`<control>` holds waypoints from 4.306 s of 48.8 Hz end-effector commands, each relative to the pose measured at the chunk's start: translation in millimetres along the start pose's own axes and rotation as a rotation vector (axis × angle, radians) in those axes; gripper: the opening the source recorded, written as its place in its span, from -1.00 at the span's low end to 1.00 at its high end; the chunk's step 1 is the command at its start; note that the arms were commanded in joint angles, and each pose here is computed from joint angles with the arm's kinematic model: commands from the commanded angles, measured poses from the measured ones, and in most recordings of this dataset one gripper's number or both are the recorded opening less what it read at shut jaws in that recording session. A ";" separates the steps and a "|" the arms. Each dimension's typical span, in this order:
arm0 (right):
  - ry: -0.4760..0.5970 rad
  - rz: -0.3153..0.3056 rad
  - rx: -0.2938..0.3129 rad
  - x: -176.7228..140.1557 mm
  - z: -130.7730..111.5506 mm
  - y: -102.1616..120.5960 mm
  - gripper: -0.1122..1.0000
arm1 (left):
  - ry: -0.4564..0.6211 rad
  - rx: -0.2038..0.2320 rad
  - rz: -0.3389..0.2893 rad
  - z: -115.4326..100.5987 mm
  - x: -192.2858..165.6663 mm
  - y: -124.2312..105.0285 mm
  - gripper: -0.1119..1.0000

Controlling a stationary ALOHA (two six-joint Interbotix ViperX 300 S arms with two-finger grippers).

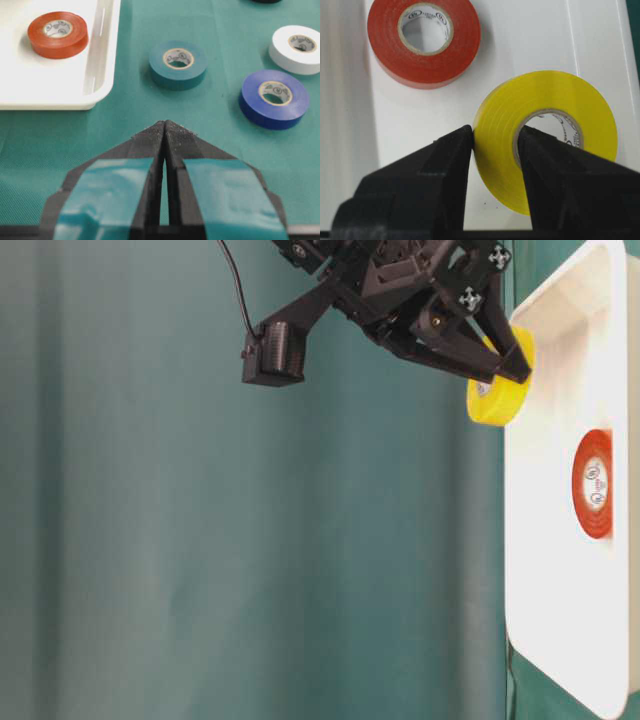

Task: Put the tape into the white case with the right arm.
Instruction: 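Carry the yellow roll into the tray's upper right area, then release the yellow roll and withdraw the right gripper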

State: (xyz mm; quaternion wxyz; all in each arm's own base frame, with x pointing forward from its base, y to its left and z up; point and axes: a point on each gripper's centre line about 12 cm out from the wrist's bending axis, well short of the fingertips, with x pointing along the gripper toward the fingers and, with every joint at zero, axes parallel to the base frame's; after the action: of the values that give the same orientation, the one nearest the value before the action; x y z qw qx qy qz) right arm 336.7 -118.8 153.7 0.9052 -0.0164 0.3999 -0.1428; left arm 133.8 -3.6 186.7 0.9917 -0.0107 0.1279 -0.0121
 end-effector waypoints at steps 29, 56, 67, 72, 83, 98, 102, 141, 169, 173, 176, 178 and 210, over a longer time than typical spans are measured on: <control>-0.028 -0.028 0.042 4.0 1.6 -19.8 0.22 | -0.014 -0.001 0.003 4.9 0.3 0.3 -0.80; -0.040 -0.027 0.042 -6.9 -3.5 -18.6 0.55 | -0.011 -0.001 0.003 4.0 0.5 0.3 -0.80; -0.051 -0.026 0.043 -35.6 -26.6 -13.8 0.55 | -0.011 -0.001 0.003 4.0 0.5 0.3 -0.80; -0.063 -0.028 0.047 -52.9 -41.3 -11.6 0.54 | -0.012 -0.001 0.003 4.2 0.3 0.3 -0.80; -0.111 -0.037 0.059 -89.1 -71.7 -6.3 0.55 | -0.012 -0.002 0.003 4.2 0.3 0.3 -0.80; -0.174 -0.043 0.061 -114.2 -97.3 -0.8 0.55 | -0.012 -0.001 0.003 4.2 0.3 0.3 -0.80; -0.180 -0.043 0.060 -115.8 -98.3 -0.3 0.55 | -0.014 -0.001 0.003 4.9 0.3 0.3 -0.80; -0.185 0.122 -0.043 -118.5 -106.5 43.8 0.54 | -0.012 -0.001 0.003 4.2 0.3 0.3 -0.80; -0.226 0.220 -0.124 -130.8 -114.8 67.5 0.54 | -0.014 -0.001 0.003 4.9 0.3 0.3 -0.80; -0.223 0.221 -0.126 -130.5 -115.6 67.8 0.54 | -0.012 -0.001 0.003 4.2 0.3 0.3 -0.80; -0.229 0.223 -0.125 -130.8 -114.5 68.0 0.54 | -0.012 -0.001 0.003 4.2 0.3 0.3 -0.80; -0.232 0.222 -0.124 -130.9 -113.2 67.9 0.54 | -0.014 -0.001 0.003 4.4 0.3 0.3 -0.80; -0.205 0.296 -0.164 -87.1 -43.9 101.2 0.54 | -0.012 -0.001 0.003 4.2 0.3 0.3 -0.80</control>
State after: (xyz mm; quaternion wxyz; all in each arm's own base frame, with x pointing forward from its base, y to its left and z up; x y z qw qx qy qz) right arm 251.8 1.4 163.4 0.9438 -0.0439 0.3272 0.0182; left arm 133.8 -3.6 186.3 0.9917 -0.0092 0.1279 -0.0122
